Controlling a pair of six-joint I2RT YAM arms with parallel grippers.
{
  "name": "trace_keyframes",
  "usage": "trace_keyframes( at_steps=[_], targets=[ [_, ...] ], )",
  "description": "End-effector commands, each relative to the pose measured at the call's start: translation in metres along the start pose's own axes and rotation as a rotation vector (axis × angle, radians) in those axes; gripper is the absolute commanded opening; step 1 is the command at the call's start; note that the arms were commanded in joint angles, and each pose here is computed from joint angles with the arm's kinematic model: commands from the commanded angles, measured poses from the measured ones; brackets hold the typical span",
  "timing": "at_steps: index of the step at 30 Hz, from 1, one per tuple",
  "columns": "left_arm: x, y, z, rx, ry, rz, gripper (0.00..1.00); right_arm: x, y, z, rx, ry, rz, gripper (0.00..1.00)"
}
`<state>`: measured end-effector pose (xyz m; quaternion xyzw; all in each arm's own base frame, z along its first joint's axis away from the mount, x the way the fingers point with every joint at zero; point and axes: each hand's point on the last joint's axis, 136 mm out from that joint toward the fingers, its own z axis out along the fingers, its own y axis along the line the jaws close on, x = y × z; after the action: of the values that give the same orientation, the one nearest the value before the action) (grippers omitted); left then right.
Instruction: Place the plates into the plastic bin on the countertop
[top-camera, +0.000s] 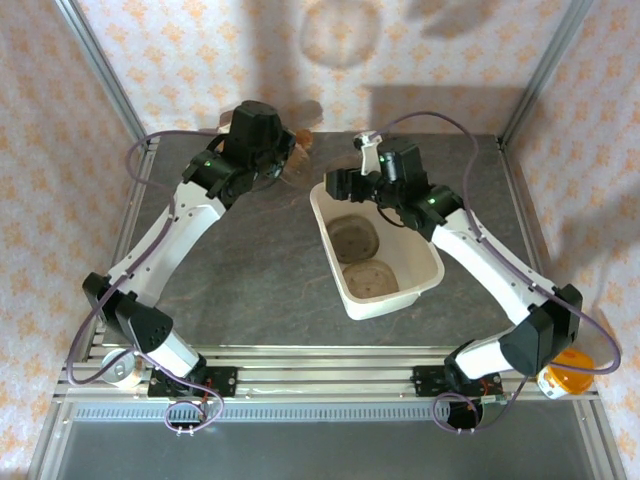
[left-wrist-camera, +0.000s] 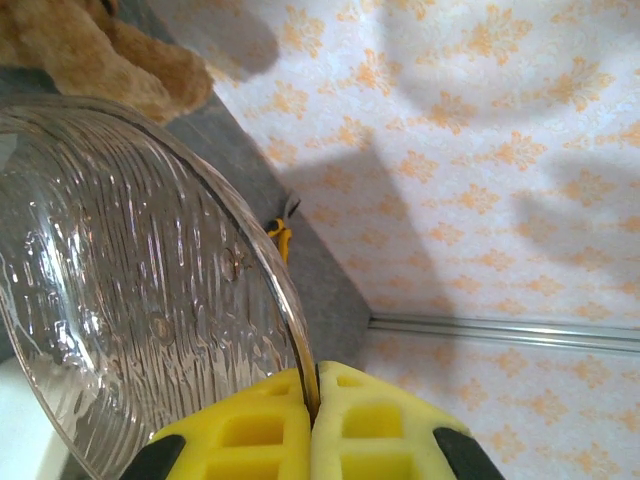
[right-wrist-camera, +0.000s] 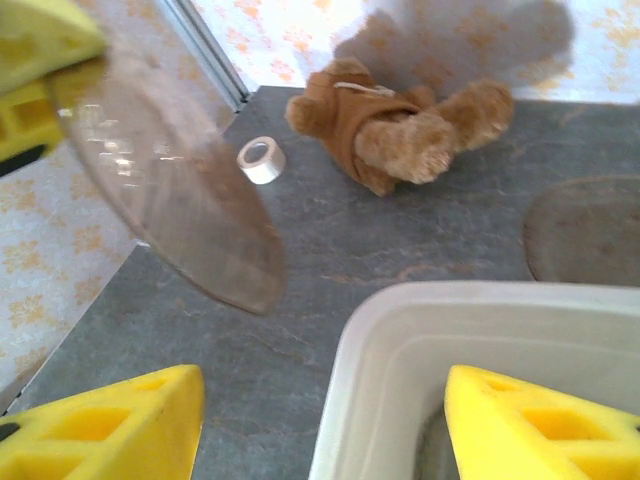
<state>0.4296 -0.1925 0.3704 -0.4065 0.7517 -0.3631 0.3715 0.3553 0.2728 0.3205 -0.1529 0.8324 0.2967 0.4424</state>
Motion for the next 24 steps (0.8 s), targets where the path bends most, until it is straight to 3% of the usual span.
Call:
trace_keyframes(
  at_steps=[1, 12, 24],
  targets=[
    [-0.002, -0.026, 0.001, 0.075, -0.013, -0.078, 0.0, -0.037, 0.014, 0.001, -0.008, -0.137, -0.095, 0.65],
    [0.012, -0.036, 0.011, 0.097, 0.052, -0.136, 0.0, -0.037, 0.0, 0.027, 0.107, -0.191, -0.166, 0.55],
    [0.018, -0.032, 0.018, 0.084, 0.071, -0.169, 0.0, -0.027, -0.01, 0.044, 0.183, -0.224, -0.231, 0.32]
  ],
)
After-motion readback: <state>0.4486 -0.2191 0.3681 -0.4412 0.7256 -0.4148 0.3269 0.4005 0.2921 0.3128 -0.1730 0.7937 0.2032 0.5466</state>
